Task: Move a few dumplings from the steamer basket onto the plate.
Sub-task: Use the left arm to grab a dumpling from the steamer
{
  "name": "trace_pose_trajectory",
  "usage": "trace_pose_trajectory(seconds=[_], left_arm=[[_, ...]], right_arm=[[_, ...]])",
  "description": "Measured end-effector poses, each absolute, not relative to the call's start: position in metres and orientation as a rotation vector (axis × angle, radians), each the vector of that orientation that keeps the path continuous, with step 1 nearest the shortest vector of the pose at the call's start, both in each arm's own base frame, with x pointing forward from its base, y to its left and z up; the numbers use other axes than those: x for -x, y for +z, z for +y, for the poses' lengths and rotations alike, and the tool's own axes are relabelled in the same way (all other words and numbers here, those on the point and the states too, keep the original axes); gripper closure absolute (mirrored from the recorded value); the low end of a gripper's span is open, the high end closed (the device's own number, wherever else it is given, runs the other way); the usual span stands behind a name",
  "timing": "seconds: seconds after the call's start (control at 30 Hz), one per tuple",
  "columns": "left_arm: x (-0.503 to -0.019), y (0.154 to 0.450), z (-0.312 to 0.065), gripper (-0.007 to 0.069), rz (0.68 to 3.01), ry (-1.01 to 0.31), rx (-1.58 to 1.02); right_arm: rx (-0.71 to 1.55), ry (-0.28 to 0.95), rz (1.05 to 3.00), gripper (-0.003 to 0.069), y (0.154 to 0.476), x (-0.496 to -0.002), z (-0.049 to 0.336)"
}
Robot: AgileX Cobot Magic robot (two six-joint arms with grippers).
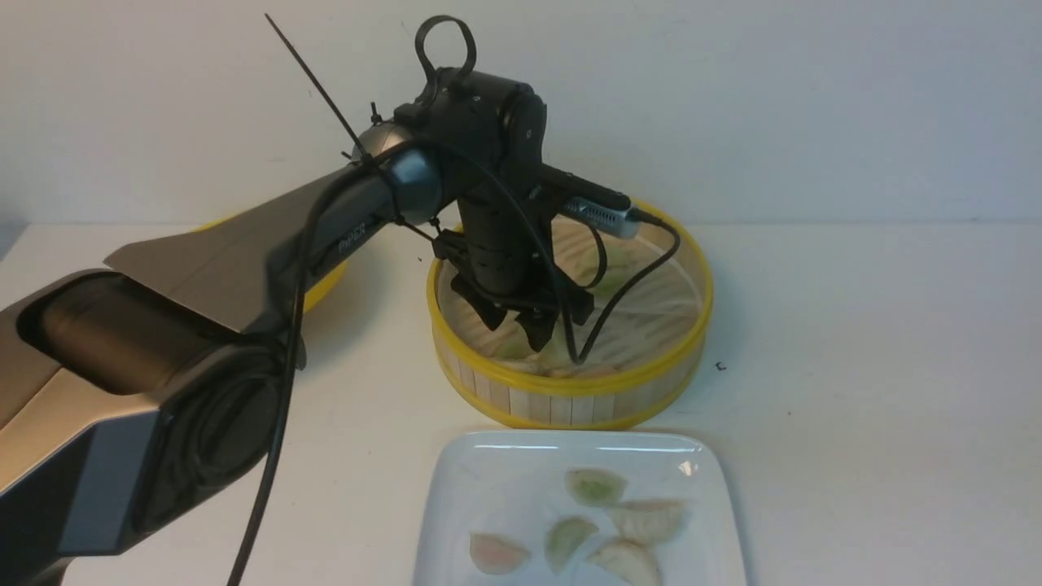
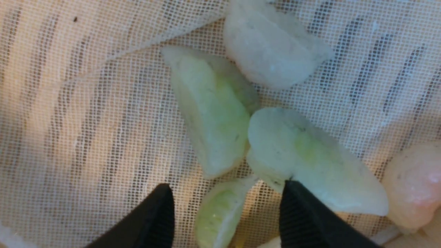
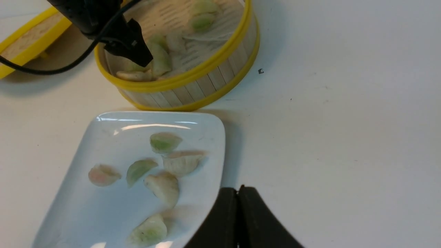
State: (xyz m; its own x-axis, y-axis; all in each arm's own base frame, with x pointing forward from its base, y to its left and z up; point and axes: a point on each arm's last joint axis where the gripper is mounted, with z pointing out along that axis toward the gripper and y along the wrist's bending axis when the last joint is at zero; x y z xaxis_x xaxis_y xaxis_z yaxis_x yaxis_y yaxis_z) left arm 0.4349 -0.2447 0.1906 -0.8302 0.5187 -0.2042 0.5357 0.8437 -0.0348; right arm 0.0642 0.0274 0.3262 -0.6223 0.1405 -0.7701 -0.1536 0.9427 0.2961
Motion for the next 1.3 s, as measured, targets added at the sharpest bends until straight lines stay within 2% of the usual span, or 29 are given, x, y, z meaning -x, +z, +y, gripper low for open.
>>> trace_pose_trajectory(seconds=[0.1, 0.37, 0.6, 0.93, 1.13, 1.23, 1.3], left_arm=[[-0.433, 0.195, -0.243, 0.0286, 2.834, -0.135, -0.814], [-0.428, 0.218, -0.242, 0.0295, 2.795, -0.156, -0.791], [-0.423, 0.194, -0.239, 0.0295, 2.860, -0.130, -0.837], [-0.424, 0.192, -0.239, 0.0295, 2.862, -0.136, -0.840], [-0.428, 0.177, -0.242, 0.0296, 2.870, -0.149, -0.832], [-0.428, 0.167, -0.244, 0.0321, 2.894, -0.170, -0.831], [-0.427, 0.167, -0.244, 0.0412, 2.899, -0.173, -0.831]], right_arm=[[0.009, 0.421, 2.201, 0.0673, 0.326, -0.064, 0.027], [0.009, 0.420, 2.200, 0.0673, 0.326, -0.064, 0.027], [0.008, 0.420, 2.199, 0.0673, 0.326, -0.064, 0.027], [-0.001, 0.415, 2.158, 0.0673, 0.329, -0.067, 0.027], [-0.003, 0.425, 2.157, 0.0673, 0.330, -0.067, 0.027], [-0.006, 0.442, 2.155, 0.0673, 0.330, -0.067, 0.028], [-0.006, 0.442, 2.154, 0.0673, 0.330, -0.067, 0.028]])
